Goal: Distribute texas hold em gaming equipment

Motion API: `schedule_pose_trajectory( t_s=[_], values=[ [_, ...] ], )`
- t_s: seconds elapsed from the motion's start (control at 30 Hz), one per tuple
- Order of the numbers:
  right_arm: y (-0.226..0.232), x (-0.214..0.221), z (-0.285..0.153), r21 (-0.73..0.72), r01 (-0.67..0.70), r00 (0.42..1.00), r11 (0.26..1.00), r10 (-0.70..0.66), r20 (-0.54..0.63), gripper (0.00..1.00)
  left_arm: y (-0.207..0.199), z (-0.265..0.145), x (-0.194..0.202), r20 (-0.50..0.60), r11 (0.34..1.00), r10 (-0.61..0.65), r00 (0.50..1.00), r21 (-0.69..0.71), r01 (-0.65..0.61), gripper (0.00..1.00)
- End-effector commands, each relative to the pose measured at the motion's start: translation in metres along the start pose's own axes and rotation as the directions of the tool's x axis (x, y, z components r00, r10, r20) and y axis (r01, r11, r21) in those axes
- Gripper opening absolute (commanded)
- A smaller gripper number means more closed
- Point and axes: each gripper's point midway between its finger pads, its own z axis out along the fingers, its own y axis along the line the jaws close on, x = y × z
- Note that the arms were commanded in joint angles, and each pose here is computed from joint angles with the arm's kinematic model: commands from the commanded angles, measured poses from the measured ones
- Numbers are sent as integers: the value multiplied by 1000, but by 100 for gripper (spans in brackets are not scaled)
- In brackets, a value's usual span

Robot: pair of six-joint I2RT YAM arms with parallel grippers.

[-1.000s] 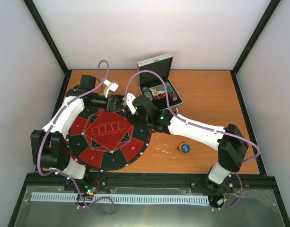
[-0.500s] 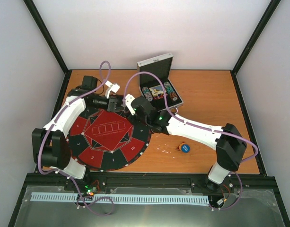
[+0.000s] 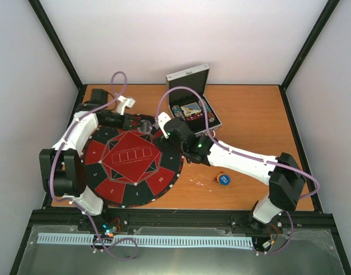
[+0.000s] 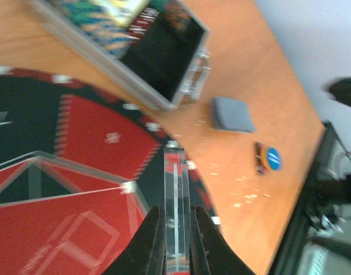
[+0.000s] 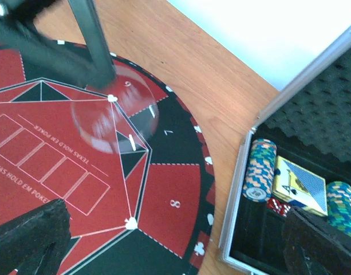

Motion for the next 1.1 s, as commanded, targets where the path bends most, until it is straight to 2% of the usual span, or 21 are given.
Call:
schedule_pose_trajectory(
  t_s=[0.0,0.23,0.37,0.73,1.07],
  values=[
    [-24,1,-14,69,-38,999,997,37,24,100,69,-51,-11,94,977,-38,995,-204,56,1],
    [-46,28,-14,61,-112,993,992,113,-19,100,150,-96,18,181,922,-146,973,-332,201,1],
    [-51,37,-14,53,-125,991,991,127,-30,100,186,-115,32,239,899,-217,946,-329,289,1],
    [-52,41,-10,52,-104,993,993,106,-43,100,261,-115,61,298,858,-387,873,-230,459,1],
    [-53,40,-10,53,-111,992,992,114,-51,100,300,-120,68,331,826,-410,850,-262,500,1]
  ],
)
